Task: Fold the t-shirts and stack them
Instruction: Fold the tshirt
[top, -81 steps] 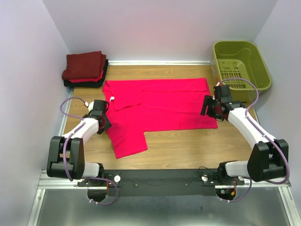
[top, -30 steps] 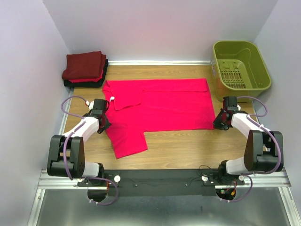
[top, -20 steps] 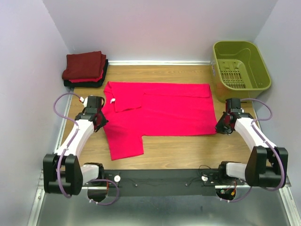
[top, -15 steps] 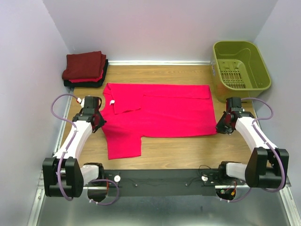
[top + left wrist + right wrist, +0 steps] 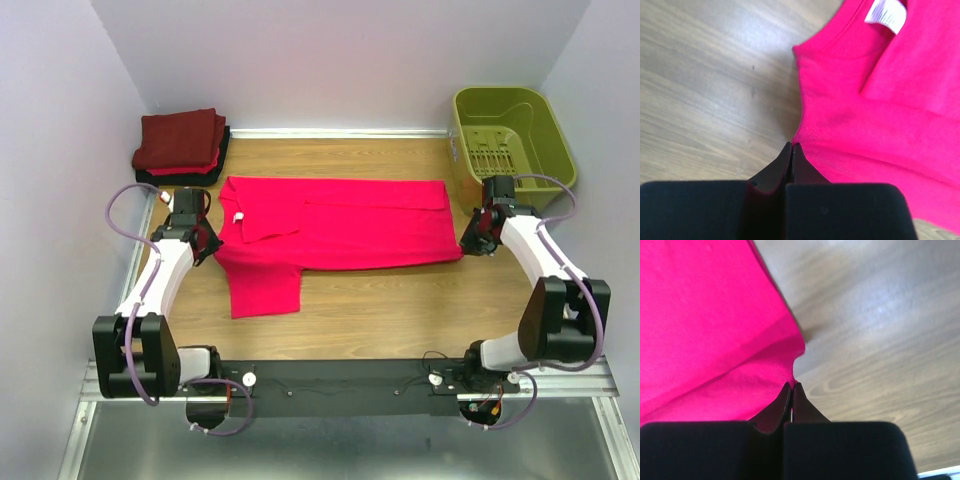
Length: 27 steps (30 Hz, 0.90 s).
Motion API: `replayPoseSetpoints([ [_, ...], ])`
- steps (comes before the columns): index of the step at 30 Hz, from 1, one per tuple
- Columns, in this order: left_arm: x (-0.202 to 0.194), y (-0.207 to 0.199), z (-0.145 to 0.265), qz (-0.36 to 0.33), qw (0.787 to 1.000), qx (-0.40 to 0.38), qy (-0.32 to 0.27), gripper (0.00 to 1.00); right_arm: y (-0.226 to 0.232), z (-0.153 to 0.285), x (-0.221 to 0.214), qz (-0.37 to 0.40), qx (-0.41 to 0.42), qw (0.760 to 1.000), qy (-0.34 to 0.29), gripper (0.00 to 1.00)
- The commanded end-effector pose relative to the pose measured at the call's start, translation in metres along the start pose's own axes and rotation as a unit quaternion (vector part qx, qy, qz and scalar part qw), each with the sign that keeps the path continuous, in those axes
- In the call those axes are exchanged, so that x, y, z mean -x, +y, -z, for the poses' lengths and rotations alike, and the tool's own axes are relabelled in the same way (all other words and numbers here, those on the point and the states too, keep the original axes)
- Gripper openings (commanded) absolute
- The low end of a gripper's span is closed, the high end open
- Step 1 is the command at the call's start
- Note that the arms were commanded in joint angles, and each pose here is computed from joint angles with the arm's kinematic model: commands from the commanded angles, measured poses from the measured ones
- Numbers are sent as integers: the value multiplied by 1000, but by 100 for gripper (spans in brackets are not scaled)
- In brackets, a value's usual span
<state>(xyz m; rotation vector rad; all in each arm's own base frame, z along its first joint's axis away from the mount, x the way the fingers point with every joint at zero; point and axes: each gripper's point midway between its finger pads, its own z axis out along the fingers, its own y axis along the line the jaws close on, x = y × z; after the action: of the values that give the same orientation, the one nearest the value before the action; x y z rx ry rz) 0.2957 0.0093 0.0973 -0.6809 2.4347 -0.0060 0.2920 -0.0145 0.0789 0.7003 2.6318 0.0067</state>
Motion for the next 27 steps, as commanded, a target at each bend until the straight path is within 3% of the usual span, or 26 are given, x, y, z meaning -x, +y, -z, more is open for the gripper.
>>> replayPoseSetpoints([
  [1, 31, -9, -3, 1, 1000, -12, -28, 0, 10, -3, 26, 22, 10, 1000, -19, 1],
  [14, 73, -35, -30, 14, 999, -27, -45, 0, 31, -21, 66, 26, 23, 998, -44, 1],
  [27, 71, -33, -55, 23, 999, -12, -42, 0, 45, -34, 80, 32, 25, 997, -62, 1],
])
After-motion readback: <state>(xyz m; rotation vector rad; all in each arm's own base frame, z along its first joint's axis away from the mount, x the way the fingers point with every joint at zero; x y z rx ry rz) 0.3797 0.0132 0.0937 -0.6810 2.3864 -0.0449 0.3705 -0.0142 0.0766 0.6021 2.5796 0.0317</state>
